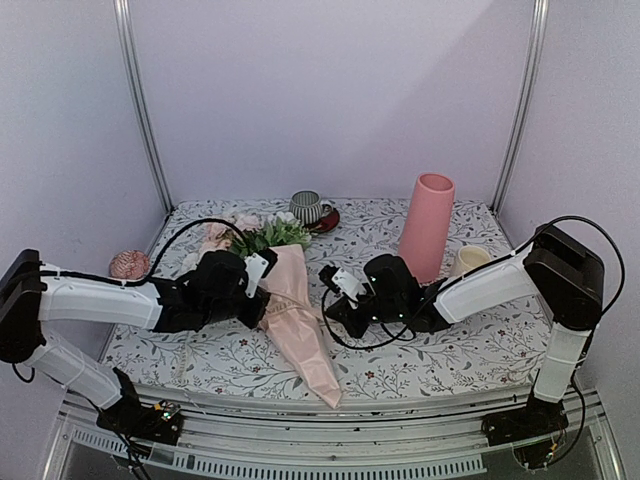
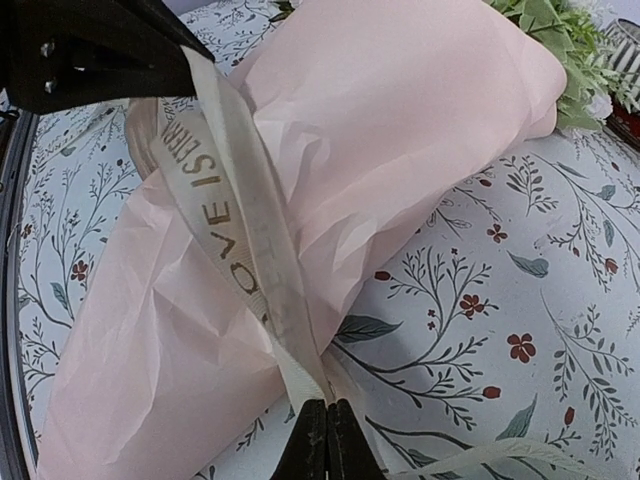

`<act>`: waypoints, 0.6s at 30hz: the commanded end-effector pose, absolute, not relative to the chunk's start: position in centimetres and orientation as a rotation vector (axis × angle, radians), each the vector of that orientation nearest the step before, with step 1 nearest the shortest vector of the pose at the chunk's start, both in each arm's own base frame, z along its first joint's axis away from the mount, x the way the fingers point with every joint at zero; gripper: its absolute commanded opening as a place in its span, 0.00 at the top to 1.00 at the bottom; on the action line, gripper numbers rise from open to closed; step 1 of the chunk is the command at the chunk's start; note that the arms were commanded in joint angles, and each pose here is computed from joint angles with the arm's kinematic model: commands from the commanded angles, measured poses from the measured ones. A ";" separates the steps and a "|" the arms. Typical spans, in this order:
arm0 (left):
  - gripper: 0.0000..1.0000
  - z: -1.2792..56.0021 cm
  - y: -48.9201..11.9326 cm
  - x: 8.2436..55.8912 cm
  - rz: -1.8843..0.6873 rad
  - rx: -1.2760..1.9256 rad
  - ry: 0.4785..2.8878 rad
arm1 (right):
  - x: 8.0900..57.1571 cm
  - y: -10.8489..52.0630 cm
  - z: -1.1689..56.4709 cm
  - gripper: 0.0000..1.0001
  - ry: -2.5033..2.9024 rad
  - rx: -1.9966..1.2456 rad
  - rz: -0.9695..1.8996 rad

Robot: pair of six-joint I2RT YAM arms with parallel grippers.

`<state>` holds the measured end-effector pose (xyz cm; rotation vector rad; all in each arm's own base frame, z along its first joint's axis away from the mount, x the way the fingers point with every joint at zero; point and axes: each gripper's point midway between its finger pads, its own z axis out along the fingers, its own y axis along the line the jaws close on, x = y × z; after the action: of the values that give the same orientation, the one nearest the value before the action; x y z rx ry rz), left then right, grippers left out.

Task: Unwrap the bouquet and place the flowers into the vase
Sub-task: Untie the half-tied ribbon from the folded wrapping paper.

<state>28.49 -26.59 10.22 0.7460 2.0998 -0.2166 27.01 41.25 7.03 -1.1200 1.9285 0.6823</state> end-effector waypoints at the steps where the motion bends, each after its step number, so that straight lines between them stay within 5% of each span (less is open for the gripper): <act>1: 0.98 11.4 -24.7 28.5 -0.186 0.598 2.088 | 27.3 41.4 8.0 0.95 1.916 -1.074 0.687; 13: 1.00 9.2 -21.7 27.5 -0.170 0.395 2.190 | 27.7 37.3 6.1 0.90 2.066 -0.851 0.672; 18: 0.89 9.9 -23.1 27.1 -0.250 0.473 2.159 | 26.6 38.3 7.3 0.82 1.996 -0.956 0.736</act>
<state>27.46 -22.02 8.79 0.4474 2.1949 -0.1702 26.81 37.27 4.31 -0.9364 2.0966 0.6575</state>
